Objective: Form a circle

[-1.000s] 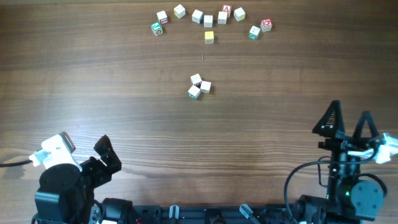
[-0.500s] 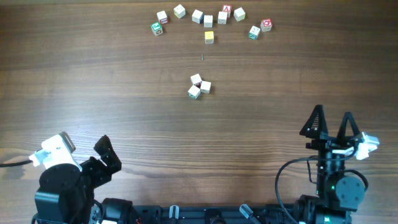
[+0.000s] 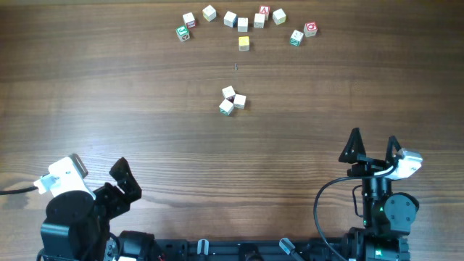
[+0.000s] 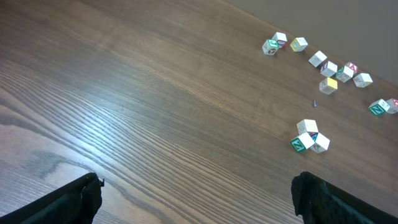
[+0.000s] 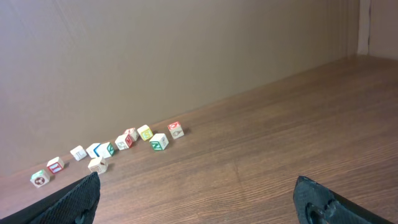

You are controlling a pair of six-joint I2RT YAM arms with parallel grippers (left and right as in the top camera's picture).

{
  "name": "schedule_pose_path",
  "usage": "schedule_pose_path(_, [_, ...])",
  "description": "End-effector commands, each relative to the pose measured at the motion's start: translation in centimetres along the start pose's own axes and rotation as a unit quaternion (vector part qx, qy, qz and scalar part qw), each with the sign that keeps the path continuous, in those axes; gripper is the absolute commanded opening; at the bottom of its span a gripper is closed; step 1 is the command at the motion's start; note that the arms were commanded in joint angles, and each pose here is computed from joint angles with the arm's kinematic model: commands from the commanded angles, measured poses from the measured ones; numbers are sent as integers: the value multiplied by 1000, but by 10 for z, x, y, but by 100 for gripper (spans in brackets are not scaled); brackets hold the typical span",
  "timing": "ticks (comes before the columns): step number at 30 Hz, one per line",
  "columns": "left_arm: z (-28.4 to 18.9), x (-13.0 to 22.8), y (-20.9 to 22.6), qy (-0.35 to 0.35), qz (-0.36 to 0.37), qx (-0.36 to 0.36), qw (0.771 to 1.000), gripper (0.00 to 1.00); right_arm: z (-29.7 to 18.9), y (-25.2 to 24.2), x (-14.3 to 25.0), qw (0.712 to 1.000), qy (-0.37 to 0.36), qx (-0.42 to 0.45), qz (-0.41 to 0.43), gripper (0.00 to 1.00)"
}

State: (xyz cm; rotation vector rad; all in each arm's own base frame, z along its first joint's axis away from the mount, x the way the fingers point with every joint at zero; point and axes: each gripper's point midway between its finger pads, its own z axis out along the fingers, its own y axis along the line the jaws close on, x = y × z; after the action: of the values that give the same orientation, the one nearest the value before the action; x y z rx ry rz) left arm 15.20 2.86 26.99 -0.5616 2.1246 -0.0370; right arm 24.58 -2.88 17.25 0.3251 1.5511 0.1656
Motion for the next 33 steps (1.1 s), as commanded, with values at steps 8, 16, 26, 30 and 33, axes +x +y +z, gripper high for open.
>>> schedule_pose_path(8, [0, -1, 0, -3, 3, 0, 1000, 100, 0, 3, 2, 1000, 3, -7, -10, 100])
schedule_pose_path(16, [-1, 0, 1, -4, 3, -1, 1000, 100, 0, 3, 2, 1000, 3, -7, -10, 100])
schedule_pose_path(26, [72, 24, 2, -103, -70, 47, 991, 100, 0, 3, 2, 1000, 3, -7, -10, 100])
schedule_pose_path(30, [86, 22, -9, -172, -18, 97, 980, 100, 0, 3, 2, 1000, 3, -7, -10, 100])
schedule_pose_path(33, [88, 12, -22, -238, 83, 122, 960, 100, 0, 3, 2, 1000, 3, -7, -10, 100])
